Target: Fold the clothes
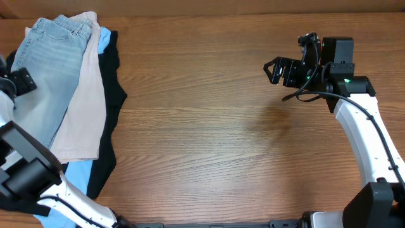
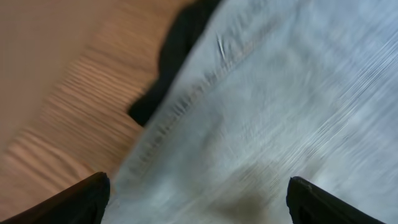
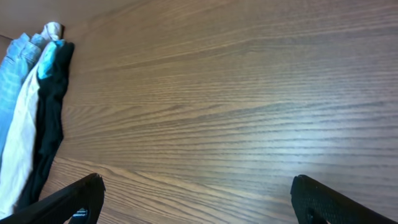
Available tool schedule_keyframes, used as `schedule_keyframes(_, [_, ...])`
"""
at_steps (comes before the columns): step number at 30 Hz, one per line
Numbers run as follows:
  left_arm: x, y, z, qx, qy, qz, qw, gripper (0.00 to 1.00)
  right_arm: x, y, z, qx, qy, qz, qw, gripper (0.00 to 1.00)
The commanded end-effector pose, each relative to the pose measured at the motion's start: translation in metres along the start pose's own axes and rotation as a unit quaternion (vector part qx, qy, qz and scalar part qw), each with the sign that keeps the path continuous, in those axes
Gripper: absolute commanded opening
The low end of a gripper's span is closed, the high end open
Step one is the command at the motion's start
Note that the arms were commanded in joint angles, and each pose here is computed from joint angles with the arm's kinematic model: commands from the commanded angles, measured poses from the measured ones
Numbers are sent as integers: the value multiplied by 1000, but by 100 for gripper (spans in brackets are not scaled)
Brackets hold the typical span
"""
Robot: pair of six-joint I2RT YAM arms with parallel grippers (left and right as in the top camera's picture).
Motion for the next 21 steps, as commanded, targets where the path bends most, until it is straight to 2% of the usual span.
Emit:
schedule_keyframes(1, [-7,-2,-17,-9,10,-20,1000,91,2,0,1,-9,0,5,1000,99])
schedule_keyframes(12, [-4,22,-16,37,7,-12,999,98,-2,-1,1,-14,9,1,1000,99])
schedule_keyframes(16, [-11,26,-17,2,12,-22,1000,93,-2,-1,1,-14,9,1,1000,99])
schedule_keyframes(21, [-18,40,-20,3,20,-12,1000,89,-2,-1,1,-14,9,1,1000,99])
Point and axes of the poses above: each gripper's point midway between its finger pads, its own z axis back along the fingers, its own y axis along the line the jaws close on, x = y × z, the point moved 6 cm from there along z, back along the fingers, and after that the axes turned 2 degrees about z, right-handed, at the moved point
